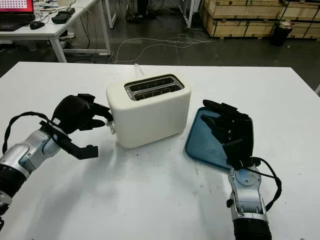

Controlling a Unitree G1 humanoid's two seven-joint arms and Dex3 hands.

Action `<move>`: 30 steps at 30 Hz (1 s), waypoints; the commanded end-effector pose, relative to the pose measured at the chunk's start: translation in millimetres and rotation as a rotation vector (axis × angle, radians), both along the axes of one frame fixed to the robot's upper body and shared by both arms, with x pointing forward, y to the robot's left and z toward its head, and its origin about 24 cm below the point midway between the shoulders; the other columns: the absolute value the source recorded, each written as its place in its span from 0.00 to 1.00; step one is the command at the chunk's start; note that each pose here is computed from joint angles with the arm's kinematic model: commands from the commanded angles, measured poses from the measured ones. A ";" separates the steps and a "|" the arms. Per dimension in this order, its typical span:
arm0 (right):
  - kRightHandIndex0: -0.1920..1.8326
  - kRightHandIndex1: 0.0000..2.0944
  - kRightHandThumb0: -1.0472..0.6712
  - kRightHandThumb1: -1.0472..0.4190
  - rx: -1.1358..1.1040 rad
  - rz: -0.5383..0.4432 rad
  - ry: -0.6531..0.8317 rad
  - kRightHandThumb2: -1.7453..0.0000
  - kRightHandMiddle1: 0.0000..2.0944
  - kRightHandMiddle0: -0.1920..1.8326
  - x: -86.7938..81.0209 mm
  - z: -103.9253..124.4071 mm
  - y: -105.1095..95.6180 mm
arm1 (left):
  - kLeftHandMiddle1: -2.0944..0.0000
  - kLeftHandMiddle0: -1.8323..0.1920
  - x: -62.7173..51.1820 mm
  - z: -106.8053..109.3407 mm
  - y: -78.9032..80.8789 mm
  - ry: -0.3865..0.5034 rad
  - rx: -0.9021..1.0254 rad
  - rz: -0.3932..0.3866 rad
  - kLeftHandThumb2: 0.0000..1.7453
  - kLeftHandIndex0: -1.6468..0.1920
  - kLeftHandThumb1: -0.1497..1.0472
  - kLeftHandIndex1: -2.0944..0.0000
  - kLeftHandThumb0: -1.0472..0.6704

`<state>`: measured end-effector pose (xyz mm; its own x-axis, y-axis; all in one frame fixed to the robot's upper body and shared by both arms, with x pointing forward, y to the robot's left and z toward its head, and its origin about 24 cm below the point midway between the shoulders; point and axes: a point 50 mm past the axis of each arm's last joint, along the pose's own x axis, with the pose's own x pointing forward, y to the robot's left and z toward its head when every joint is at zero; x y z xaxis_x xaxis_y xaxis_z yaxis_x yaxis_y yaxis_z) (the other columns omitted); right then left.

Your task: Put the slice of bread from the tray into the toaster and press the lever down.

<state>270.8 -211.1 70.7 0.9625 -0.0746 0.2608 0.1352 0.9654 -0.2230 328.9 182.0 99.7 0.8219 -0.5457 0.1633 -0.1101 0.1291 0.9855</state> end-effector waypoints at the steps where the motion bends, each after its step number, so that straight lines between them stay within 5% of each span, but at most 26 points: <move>1: 0.67 0.00 0.29 0.09 0.004 0.000 -0.028 0.96 0.00 0.60 1.2 3.9 -0.4 | 0.29 0.49 -6.5 -18.3 -22.2 0.087 0.072 -0.104 0.01 0.34 0.78 0.65 0.45; 12: 0.68 0.00 0.30 0.09 0.002 -0.003 -0.022 0.97 0.00 0.59 2.0 1.3 -1.4 | 0.28 0.50 -8.9 -16.0 -30.4 0.096 0.026 -0.126 0.01 0.33 0.80 0.69 0.45; 15: 0.68 0.00 0.29 0.09 0.000 -0.006 -0.012 0.97 0.00 0.60 2.1 -0.3 -1.5 | 0.20 0.54 -10.3 -22.9 -42.2 0.153 0.034 -0.114 0.01 0.35 0.79 0.70 0.46; 20: 0.68 0.00 0.29 0.09 0.003 -0.010 -0.001 0.97 0.00 0.60 0.7 -2.5 -0.4 | 0.44 0.53 -15.8 -79.8 -79.2 0.380 0.143 -0.101 0.01 0.33 0.82 0.83 0.43; 24: 0.68 0.00 0.29 0.09 0.020 -0.025 0.000 0.97 0.00 0.60 -0.4 -1.4 -4.3 | 0.41 0.57 -28.8 -115.3 -94.5 0.482 0.157 -0.066 0.00 0.31 0.81 0.87 0.43; 30: 0.67 0.00 0.29 0.09 0.011 -0.025 0.001 0.97 0.00 0.60 0.0 -0.2 -6.2 | 0.30 0.62 -31.2 -118.6 -95.2 0.542 0.138 -0.058 0.01 0.32 0.86 0.87 0.43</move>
<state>270.0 -212.6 65.4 0.9664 -0.0802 0.2443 0.1369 0.9647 -0.2248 351.5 168.3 84.6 0.9040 -0.4196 0.0821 -0.0134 0.1641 0.9864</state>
